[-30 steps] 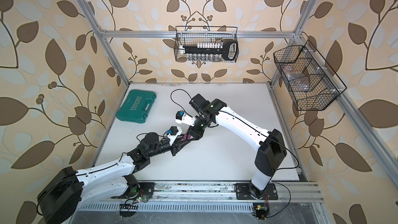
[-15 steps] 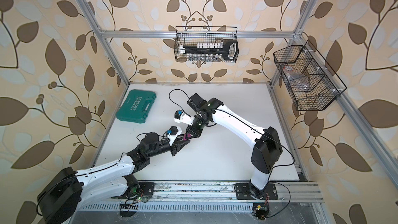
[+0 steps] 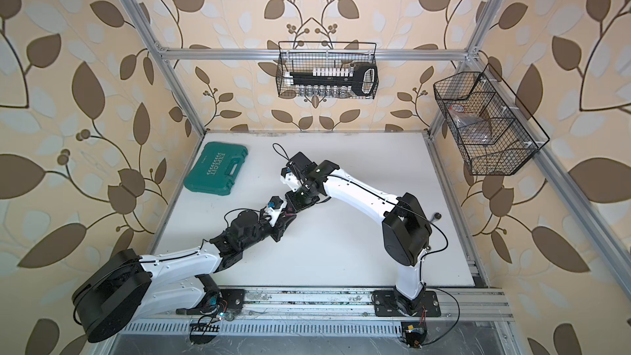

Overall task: Close the paint jar lid
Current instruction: Screw the lid onto the paint jar.

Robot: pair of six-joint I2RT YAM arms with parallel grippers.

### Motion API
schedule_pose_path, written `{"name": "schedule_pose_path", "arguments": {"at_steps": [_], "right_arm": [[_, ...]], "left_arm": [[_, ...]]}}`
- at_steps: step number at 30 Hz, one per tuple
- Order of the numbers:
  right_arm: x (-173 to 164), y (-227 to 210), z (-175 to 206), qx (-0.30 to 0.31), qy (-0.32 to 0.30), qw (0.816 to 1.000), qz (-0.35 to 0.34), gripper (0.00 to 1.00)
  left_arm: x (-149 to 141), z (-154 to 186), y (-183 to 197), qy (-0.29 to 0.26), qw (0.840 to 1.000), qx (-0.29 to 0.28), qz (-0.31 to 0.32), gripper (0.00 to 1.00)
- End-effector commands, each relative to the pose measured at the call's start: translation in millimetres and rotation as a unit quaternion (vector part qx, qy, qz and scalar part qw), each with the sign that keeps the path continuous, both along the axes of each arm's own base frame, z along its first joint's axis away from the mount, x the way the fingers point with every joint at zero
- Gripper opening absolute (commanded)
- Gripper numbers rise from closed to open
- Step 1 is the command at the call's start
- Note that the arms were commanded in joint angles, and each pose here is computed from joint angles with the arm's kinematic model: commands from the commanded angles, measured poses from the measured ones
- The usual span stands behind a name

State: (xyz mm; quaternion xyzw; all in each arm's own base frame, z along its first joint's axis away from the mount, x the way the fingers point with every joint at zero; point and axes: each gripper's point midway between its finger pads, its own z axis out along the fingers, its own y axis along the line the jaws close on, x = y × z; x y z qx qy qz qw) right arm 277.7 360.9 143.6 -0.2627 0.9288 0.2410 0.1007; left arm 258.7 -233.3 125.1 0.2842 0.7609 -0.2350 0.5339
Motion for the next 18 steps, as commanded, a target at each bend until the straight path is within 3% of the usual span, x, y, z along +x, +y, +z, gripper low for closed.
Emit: {"name": "schedule_pose_path", "arguments": {"at_steps": [1, 8, 13, 18], "right_arm": [[-14, 33, 14, 0.052, 0.021, 0.998, 0.006, 0.38], [-7, -11, 42, 0.065, -0.004, 0.998, -0.015, 0.56], [-1, -57, 63, 0.047, -0.043, 0.998, -0.004, 0.66], [-15, -80, 82, 0.043, -0.09, 0.991, 0.089, 0.7]], "left_arm": [[9, 102, -24, -0.133, 0.985, -0.104, -0.028, 0.01], [9, 80, -12, -0.101, 0.99, -0.097, -0.032, 0.01], [-1, 72, -13, -0.075, 0.99, -0.092, -0.072, 0.01], [-22, 71, -27, -0.032, 0.981, -0.102, -0.161, 0.01]]}}
